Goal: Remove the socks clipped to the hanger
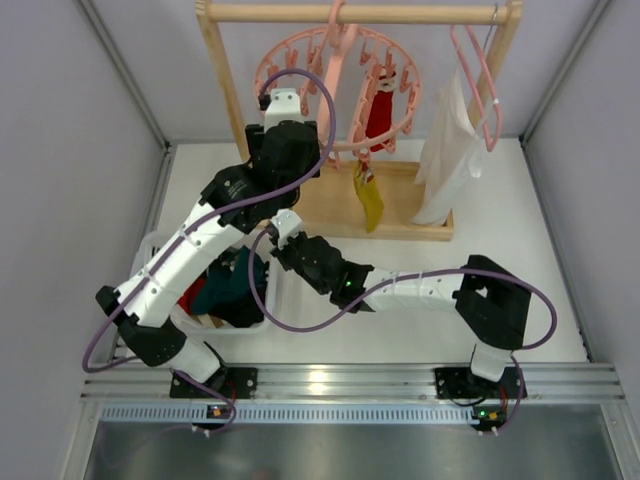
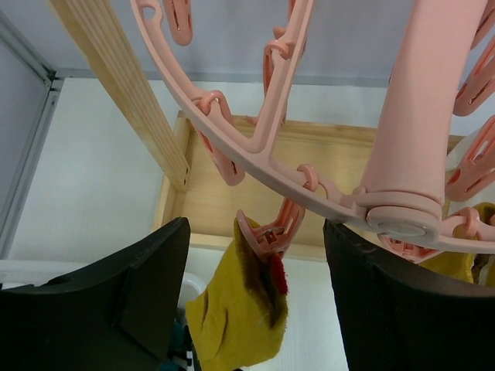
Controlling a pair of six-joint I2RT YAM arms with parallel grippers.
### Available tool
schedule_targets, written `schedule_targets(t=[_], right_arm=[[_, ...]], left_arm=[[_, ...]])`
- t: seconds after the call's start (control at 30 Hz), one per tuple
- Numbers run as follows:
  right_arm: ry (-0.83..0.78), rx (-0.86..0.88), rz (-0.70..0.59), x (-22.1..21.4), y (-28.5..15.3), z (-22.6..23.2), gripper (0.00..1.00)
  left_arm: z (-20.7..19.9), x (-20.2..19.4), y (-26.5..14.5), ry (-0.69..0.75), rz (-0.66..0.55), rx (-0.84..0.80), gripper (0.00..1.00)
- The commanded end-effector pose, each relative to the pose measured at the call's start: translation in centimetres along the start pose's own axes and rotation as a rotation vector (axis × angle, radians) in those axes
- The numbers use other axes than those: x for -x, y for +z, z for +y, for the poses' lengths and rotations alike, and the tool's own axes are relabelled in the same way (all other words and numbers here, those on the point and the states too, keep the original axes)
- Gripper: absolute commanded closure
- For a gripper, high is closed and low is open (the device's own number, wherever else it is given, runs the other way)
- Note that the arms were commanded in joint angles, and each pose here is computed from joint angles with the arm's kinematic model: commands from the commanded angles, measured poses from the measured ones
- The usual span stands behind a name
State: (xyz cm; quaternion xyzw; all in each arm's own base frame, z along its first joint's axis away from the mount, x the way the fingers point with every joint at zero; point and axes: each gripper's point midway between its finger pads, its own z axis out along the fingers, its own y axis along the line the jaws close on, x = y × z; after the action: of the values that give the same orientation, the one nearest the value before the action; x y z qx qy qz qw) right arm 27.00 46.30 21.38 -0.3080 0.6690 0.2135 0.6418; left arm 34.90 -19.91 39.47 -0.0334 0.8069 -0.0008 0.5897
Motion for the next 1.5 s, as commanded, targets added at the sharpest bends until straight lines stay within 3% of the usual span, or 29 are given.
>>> schedule_targets(t=[0.0, 0.27, 0.47, 0.73, 0.8, 0.97, 1.17, 1.2, 1.3, 1.33, 1.4, 1.43, 1.47], right_arm=[[0.0, 0.043, -0.045, 2.4, 0.2, 1.9, 1.0], [-0.016, 0.055, -0.049, 2.8, 0.4, 2.4, 1.0], [-0.02, 0.064, -0.049, 2.7, 0.3, 2.7, 1.0], [-0.021, 0.068, -0.053, 2.3, -0.2, 2.8, 1.0], [-0.019, 0.062, -0.052, 2.3, -0.3, 2.7, 1.0], [0.002, 0.047, -0.039, 0.5, -1.5, 1.9, 1.0], [0.059, 0.086, -0.035, -0.5, -5.6, 0.8, 1.0], [0.057, 0.089, -0.013, -1.1, -6.1, 0.6, 1.0], [0.086, 0.116, 0.019, -1.4, -7.3, 0.3, 1.0], [0.082, 0.151, 0.04, -1.8, -7.8, 0.8, 1.0], [0.085, 0.193, 0.031, -0.9, -8.2, 1.2, 1.0], [0.078, 0.24, 0.048, -1.0, -8.5, 1.9, 1.0], [0.076, 0.267, 0.039, -0.4, -8.7, 2.2, 1.0]], left_arm=[[0.2, 1.0, 0.3, -0.015, -0.031, 0.029, 0.27], [0.2, 0.7, 1.2, 0.007, -0.025, 0.05, 0.35], [0.5, 0.9, 1.8, 0.019, -0.022, 0.062, 0.48], [0.6, 1.7, 2.2, 0.023, -0.031, 0.059, 0.71], [0.5, 1.8, 2.2, 0.025, -0.029, 0.053, 0.83], [0.4, 1.7, 2.2, 0.018, -0.026, 0.043, 0.84], [0.9, 2.0, 0.4, -0.018, -0.027, -0.013, 0.59], [1.0, 1.6, 0.3, -0.018, -0.021, -0.017, 0.48], [1.9, 2.1, -0.9, -0.038, -0.035, -0.029, 0.31], [2.2, 2.2, -1.2, -0.041, -0.038, -0.029, 0.21], [3.2, 2.7, -2.3, -0.059, -0.056, -0.033, 0.16], [3.7, 2.7, -2.7, -0.067, -0.064, -0.023, 0.02], [4.7, 2.9, -3.7, -0.081, -0.077, -0.022, 0.02]])
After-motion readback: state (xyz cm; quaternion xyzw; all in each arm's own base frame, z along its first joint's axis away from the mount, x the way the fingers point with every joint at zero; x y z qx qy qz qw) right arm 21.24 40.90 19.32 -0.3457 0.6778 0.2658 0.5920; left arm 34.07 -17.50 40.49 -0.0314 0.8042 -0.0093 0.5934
